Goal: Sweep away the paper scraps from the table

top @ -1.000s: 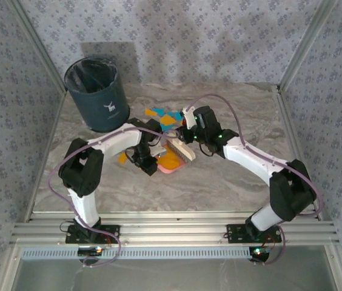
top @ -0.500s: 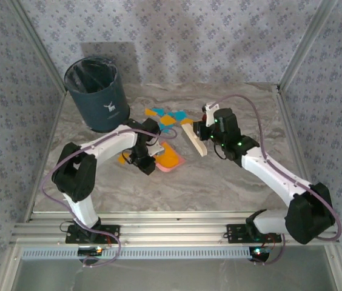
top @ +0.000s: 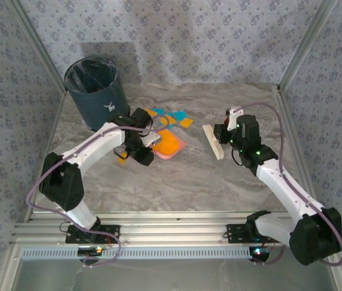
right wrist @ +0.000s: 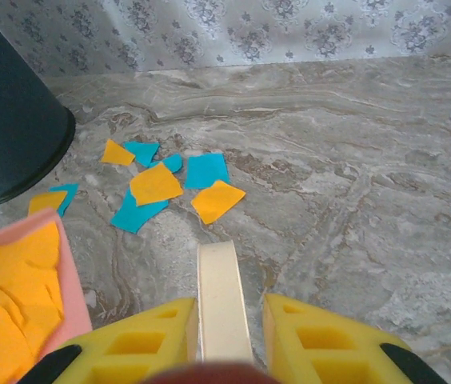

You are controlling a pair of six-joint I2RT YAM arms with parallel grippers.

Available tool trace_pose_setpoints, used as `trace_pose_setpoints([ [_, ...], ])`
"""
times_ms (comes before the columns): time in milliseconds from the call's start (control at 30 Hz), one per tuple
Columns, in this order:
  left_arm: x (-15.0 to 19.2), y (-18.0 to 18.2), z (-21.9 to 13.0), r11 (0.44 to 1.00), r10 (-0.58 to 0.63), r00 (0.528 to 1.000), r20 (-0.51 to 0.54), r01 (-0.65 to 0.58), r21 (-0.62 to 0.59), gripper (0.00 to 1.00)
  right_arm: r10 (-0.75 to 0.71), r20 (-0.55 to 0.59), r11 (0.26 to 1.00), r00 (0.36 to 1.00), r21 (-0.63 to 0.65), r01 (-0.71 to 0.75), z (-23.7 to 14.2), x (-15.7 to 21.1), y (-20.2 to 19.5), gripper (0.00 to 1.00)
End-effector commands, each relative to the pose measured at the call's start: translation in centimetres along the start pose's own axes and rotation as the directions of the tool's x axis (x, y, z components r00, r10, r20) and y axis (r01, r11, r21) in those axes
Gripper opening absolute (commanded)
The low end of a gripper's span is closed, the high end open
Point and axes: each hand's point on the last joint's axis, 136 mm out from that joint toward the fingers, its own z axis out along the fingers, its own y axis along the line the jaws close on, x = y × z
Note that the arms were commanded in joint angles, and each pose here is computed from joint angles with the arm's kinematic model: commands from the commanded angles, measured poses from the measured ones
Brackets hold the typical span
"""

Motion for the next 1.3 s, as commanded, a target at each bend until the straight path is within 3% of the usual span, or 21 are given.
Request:
trace_pose_setpoints([
  [0,-1.7,-1.0,-3.2,0.999,-0.008,0.995,0.103,0.003,0.048,0.0,0.019,0.013,1.0,1.0,-0.005,-0.019,-1.1,-0.1,-0.4,0.0],
  [400,-4.8,0.4,-8.8,0.999,-0.037,0.971,0.238,0.035,0.013,0.0,0.038,0.02,0.999,0.999,0.025,-0.038,-2.2,0.3,-1.9,0.0],
  [833,-7.6,2.7,-14.6,0.992,-0.126,0.909,0.396,0.117,0.048,0.0,0.045,0.022,0.998,0.999,0.032,-0.046,-2.2,0.2,-2.2,0.0],
  [1267,-10.4,6.1,-19.5,0.954,-0.299,0.782,0.547,0.234,0.188,0.0,0.059,0.011,0.998,0.998,0.028,-0.06,-1.8,0.4,-2.2,0.0],
])
